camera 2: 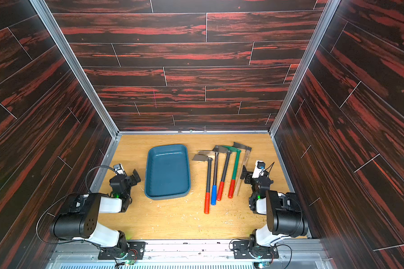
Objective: Put the small hoe into the storage box
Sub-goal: Pick up the hoe from the center of the board.
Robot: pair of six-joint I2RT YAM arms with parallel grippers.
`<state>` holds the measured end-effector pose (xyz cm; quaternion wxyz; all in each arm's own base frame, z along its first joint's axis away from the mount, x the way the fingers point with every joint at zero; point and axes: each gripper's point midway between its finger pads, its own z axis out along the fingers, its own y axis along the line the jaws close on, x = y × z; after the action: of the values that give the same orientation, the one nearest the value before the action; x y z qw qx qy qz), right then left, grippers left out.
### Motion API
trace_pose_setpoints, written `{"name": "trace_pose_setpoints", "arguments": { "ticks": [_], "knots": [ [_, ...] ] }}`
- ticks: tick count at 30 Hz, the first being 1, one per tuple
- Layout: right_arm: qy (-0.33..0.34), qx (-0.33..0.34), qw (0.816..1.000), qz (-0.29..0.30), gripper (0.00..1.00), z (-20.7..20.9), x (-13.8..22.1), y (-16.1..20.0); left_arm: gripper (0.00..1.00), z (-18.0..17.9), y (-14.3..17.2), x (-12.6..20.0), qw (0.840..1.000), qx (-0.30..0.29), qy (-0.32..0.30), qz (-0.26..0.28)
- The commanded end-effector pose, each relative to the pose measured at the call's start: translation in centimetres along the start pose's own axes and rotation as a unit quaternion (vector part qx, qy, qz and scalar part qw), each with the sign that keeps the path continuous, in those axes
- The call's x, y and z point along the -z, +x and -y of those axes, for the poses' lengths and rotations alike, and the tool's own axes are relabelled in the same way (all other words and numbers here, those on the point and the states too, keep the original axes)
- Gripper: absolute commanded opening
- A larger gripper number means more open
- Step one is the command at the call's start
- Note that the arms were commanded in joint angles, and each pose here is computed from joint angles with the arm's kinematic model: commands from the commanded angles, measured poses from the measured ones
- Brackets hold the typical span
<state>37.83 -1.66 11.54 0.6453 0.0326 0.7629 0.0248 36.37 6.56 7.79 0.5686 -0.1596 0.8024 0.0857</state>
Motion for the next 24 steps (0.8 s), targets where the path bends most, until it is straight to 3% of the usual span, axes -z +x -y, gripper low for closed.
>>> {"name": "trace_pose_setpoints", "arguments": {
  "ticks": [1, 8, 24],
  "knots": [
    [0.005, 0.000, 1.000, 0.011, 0.98, 0.2, -0.2, -0.5, 1.00, 0.0, -2.7, -0.1, 0.999, 0.013, -0.008, 0.041],
    [0.010, -0.003, 1.000, -0.014, 0.99, 0.5, -1.3, -0.2, 1.00, 1.1, -2.3, -1.7, 1.000, -0.011, 0.005, -0.007],
    [0.011, -0.003, 1.000, -0.013, 0.98, 0.5, -1.3, -0.2, 1.00, 1.2, -2.4, -1.7, 1.000, -0.012, 0.005, -0.007]
  ]
}}
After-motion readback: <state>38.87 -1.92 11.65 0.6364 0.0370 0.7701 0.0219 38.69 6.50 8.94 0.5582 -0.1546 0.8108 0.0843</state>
